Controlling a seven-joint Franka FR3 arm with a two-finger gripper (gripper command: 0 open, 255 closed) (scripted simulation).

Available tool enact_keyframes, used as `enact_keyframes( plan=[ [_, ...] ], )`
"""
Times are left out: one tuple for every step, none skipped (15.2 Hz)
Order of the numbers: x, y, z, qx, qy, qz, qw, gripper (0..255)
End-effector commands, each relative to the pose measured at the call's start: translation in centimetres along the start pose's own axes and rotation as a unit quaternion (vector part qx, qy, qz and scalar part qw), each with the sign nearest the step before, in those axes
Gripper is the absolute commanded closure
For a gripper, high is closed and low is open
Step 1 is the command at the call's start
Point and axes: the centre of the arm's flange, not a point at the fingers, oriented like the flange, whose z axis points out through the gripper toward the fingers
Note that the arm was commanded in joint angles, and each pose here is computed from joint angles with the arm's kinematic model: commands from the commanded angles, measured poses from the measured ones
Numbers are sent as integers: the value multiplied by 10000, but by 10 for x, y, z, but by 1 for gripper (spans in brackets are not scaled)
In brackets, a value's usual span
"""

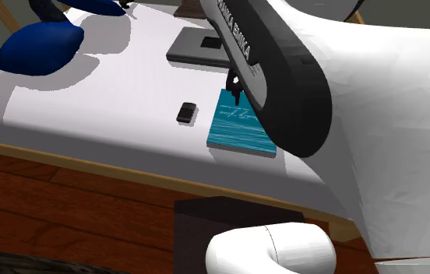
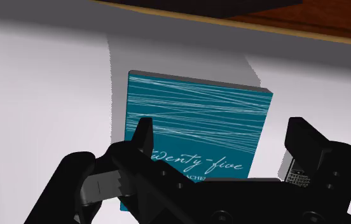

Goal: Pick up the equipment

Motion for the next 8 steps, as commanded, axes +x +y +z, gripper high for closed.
enact_keyframes(
  plan=[
    [0, 0, 0, 0, 0, 0, 10000, 0],
    [7, -8, 8, -12, 7, 1, 10000, 0],
    [14, -17, 15, -24, 15, 1, 10000, 0],
    [21, -25, 23, -37, 22, 2, 10000, 0],
    [27, -34, 31, -49, 30, 3, 10000, 0],
    [34, -42, 38, -61, 37, 3, 10000, 0],
    [41, -51, 46, -73, 44, 4, 10000, 0],
    [48, -59, 54, -86, 52, 4, 9999, 0]
  ],
)
